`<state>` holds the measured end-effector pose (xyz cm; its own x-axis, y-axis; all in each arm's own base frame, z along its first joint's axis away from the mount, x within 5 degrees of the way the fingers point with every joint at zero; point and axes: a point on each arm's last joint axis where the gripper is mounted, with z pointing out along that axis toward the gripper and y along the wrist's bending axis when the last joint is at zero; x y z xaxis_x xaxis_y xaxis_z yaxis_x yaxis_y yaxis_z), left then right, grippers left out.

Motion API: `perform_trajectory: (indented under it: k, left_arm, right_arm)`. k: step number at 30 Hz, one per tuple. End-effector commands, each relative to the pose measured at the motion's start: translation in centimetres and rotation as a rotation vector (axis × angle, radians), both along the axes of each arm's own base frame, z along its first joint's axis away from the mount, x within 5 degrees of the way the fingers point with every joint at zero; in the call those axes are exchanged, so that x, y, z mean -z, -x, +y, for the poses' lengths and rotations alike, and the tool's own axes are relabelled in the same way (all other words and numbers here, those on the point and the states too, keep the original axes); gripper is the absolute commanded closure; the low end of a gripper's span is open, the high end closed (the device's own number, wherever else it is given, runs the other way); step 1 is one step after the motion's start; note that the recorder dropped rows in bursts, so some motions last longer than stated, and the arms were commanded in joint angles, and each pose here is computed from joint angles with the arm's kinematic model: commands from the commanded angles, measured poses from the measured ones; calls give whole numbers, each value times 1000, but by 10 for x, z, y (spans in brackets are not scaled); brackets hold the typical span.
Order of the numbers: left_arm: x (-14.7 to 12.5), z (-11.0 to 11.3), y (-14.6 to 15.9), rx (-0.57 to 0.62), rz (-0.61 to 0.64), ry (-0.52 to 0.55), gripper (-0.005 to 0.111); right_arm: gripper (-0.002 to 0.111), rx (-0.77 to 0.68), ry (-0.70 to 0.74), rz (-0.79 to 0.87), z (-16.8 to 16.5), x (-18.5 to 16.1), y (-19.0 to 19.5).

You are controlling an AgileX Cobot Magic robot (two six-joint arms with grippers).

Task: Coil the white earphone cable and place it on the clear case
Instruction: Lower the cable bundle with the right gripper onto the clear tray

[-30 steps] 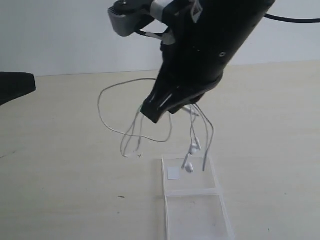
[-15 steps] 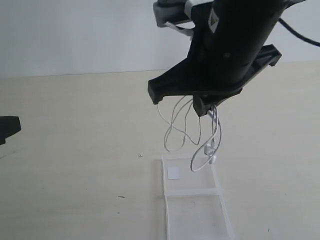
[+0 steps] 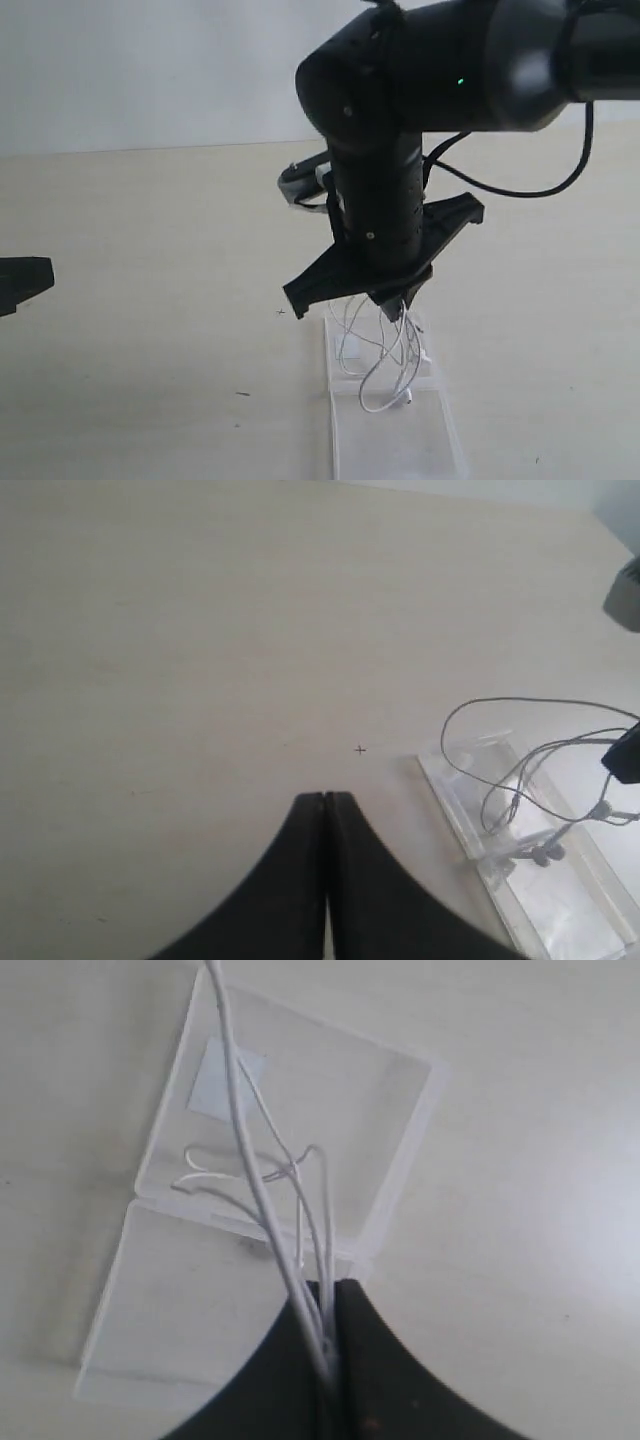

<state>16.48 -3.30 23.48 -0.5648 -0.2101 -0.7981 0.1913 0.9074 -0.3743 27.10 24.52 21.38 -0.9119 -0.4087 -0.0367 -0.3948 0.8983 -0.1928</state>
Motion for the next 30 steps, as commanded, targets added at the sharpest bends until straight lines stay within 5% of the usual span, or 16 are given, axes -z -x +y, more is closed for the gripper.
perform_trajectory:
  k: [1,14,24,30]
  left_arm:
    - [2,-1,1,10,14,15,107]
    - [12,-1,5,5,43,11,107]
    - [15,2,6,-21,48,-5,107]
    - [32,6,13,-66,96,-29,107]
  right_arm:
    - [108,30,8,75,5,23,-1]
    - [108,-10,67,119,-4,44,-7]
    - [108,-88,-65,415,-5,92,-12]
    - [108,-81,-62,428,-5,96,-11]
